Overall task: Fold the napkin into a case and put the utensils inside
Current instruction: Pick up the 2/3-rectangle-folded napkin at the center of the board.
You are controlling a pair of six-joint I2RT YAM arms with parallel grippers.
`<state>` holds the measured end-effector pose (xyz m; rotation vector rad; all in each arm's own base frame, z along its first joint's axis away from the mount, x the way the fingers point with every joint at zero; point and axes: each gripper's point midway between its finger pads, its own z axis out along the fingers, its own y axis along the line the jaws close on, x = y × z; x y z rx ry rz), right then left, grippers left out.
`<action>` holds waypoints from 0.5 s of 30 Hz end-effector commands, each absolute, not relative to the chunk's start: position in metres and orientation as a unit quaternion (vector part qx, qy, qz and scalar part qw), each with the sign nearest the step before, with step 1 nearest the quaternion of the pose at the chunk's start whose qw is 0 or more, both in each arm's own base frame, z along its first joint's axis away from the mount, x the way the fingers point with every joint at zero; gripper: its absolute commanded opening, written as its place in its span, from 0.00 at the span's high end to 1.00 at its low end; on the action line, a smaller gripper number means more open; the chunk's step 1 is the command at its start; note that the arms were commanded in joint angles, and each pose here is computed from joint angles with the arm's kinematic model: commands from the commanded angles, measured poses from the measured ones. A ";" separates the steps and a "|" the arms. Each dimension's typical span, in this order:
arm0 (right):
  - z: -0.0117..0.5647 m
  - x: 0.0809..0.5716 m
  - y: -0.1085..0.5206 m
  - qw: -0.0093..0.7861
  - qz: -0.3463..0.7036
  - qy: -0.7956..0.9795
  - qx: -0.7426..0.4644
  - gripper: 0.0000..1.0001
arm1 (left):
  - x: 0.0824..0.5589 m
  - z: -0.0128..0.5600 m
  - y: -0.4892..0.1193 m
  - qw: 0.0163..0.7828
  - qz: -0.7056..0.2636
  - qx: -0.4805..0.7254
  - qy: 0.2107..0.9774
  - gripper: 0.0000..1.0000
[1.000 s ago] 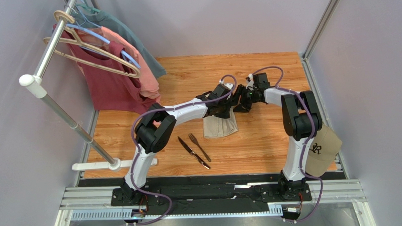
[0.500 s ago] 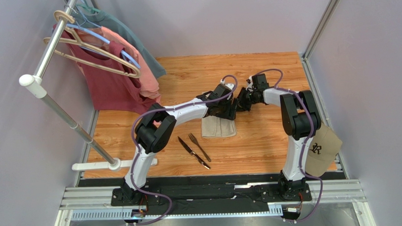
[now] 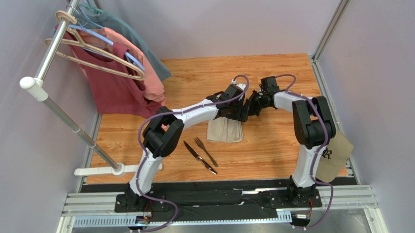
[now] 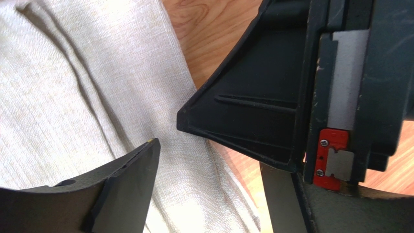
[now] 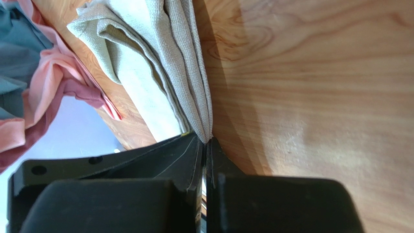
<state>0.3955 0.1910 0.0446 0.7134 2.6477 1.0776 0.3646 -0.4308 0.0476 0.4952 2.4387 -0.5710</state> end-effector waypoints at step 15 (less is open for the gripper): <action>0.087 0.382 0.202 0.100 0.397 0.875 0.258 1.00 | 0.383 0.040 -0.419 0.323 -0.147 0.170 0.919 0.52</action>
